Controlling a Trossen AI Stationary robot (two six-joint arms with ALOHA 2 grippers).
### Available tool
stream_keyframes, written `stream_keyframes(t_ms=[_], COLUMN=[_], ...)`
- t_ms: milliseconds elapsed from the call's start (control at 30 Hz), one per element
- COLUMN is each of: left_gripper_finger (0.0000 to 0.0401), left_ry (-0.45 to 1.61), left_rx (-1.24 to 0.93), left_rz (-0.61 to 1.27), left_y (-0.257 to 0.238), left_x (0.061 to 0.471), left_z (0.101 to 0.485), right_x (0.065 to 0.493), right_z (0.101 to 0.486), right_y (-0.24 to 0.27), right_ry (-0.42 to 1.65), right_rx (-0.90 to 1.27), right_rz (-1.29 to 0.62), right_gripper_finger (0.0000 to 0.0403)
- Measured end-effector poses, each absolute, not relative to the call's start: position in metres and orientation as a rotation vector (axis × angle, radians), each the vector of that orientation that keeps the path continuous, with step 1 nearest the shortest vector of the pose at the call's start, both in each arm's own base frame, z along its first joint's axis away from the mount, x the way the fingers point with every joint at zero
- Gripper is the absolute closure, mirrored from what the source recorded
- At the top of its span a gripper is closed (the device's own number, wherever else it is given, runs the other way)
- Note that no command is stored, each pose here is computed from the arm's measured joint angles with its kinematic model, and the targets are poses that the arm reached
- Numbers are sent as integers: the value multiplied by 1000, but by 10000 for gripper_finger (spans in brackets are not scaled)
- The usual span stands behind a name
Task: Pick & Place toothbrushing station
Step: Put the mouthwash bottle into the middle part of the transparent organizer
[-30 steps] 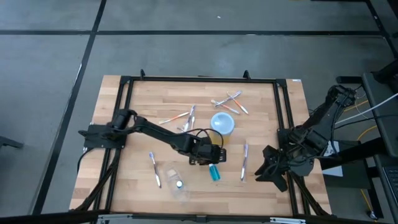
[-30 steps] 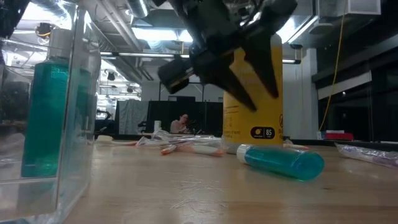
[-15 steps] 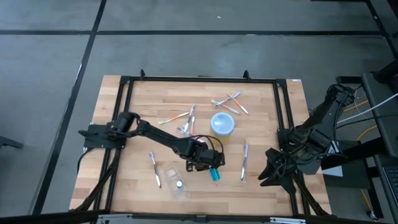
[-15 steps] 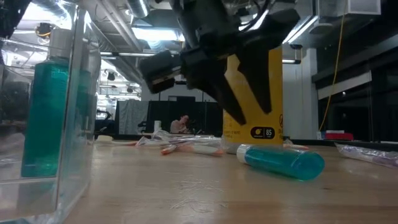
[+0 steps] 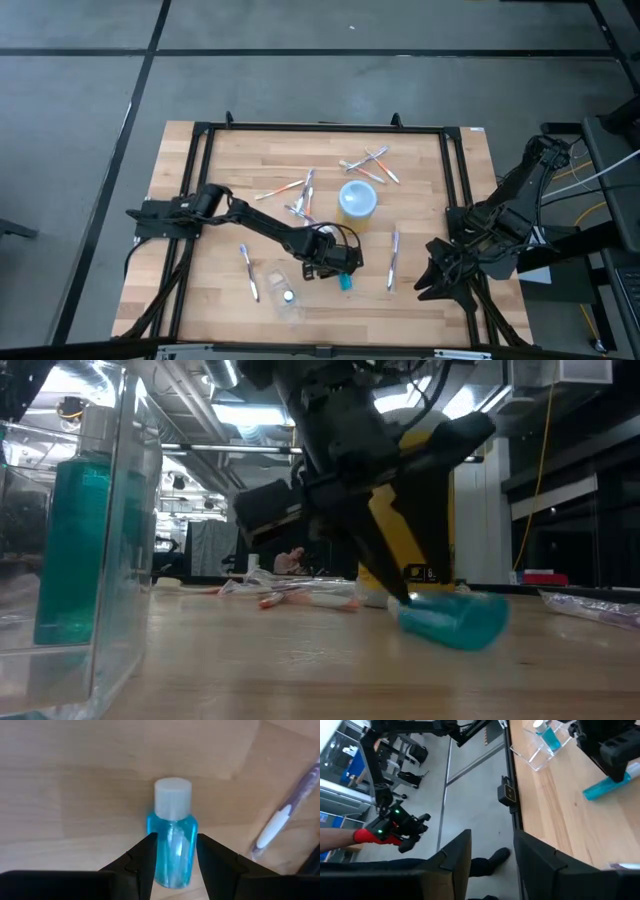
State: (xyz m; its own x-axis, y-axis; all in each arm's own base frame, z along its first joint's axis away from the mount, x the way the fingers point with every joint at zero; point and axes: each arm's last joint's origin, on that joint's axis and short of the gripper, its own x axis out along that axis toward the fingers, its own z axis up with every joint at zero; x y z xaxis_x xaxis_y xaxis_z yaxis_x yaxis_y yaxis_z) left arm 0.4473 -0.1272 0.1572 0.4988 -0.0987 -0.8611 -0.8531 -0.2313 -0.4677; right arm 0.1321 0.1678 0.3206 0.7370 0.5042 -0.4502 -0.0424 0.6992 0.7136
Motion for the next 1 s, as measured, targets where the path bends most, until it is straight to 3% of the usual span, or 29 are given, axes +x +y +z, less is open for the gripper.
stream_keyframes(t_ms=[533, 1000], left_gripper_finger=[267, 267], left_ry=[850, 941], left_rx=[-1643, -1613], left_rz=[909, 931], left_y=[-130, -161], left_x=[446, 431], left_z=[148, 144], right_x=[134, 135], right_z=[325, 327], right_y=[169, 169], right_ry=[626, 604], right_rx=[774, 788], right_rz=[334, 326], right_gripper_finger=[252, 252])
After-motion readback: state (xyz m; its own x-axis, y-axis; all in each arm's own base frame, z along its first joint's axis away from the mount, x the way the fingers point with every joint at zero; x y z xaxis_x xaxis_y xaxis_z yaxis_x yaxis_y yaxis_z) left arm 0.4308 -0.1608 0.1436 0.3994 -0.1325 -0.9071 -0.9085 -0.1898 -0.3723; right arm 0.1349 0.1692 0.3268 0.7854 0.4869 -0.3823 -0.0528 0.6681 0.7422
